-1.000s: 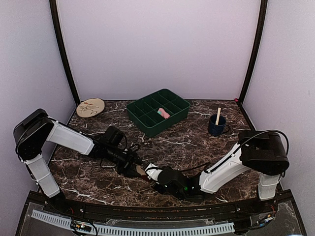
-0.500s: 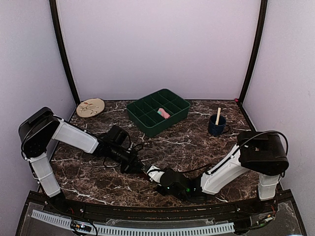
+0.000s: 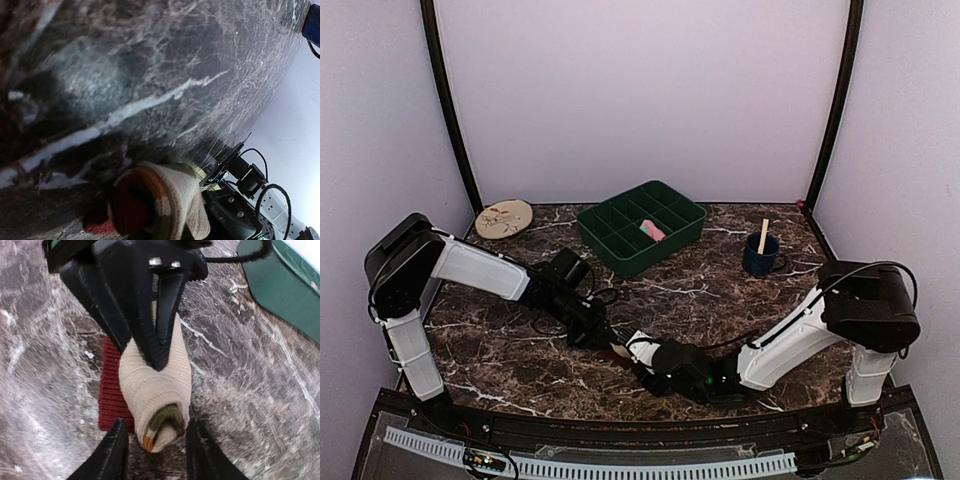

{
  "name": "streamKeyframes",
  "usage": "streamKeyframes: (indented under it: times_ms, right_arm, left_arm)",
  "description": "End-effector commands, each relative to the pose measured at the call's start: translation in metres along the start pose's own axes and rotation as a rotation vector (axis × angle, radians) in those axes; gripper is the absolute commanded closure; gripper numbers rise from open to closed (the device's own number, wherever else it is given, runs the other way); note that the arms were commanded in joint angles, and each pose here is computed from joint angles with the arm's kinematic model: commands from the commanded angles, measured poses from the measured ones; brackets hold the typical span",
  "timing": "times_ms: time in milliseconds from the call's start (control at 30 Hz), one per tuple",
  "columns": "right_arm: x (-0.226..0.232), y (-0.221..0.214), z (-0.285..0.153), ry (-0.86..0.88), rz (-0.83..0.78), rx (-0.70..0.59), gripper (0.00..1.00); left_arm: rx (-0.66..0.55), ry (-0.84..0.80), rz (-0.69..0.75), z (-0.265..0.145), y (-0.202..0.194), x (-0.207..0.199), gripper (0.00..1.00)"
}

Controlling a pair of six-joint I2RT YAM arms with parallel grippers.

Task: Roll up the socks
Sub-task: Roll the sock at the center of the board.

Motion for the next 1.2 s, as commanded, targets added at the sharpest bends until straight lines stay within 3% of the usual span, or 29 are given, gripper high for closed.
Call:
streamKeyframes:
  times_ms: [0, 400, 867, 1167]
  right_arm:
    - [-0.007, 0.003, -0.012, 0.058, 0.098, -0.001, 0.55]
    - [-0.036, 0.021, -0.037, 0.146, 0.316, -0.044, 0.48]
    - [-0.071, 0.023, -0.010, 0.363, 0.689, -0.040, 0.47]
    - [-0.067, 0.007, 0.013, 0.482, 0.798, 0.027, 0.44]
  left_arm:
    - [-0.154, 0.156, 0.002, 0.001, 0.016, 0.038, 1.00]
    - [-0.229, 0.110, 0.123, 0.010, 0.016, 0.040, 1.00]
    - [-0.295, 0.053, 0.217, 0.025, 0.003, 0.064, 1.00]
    - [-0.305, 0.031, 0.252, 0.039, 0.000, 0.079, 1.00]
Point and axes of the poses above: each gripper's point midway between its finger pads, its own z axis out along the fingers, its own x axis along the line the jaws close on, y = z × x, the point moved 8 cm from there along -z, back along the fingers, and after that the axes turned 15 degrees about -z, right-handed, at the moved point
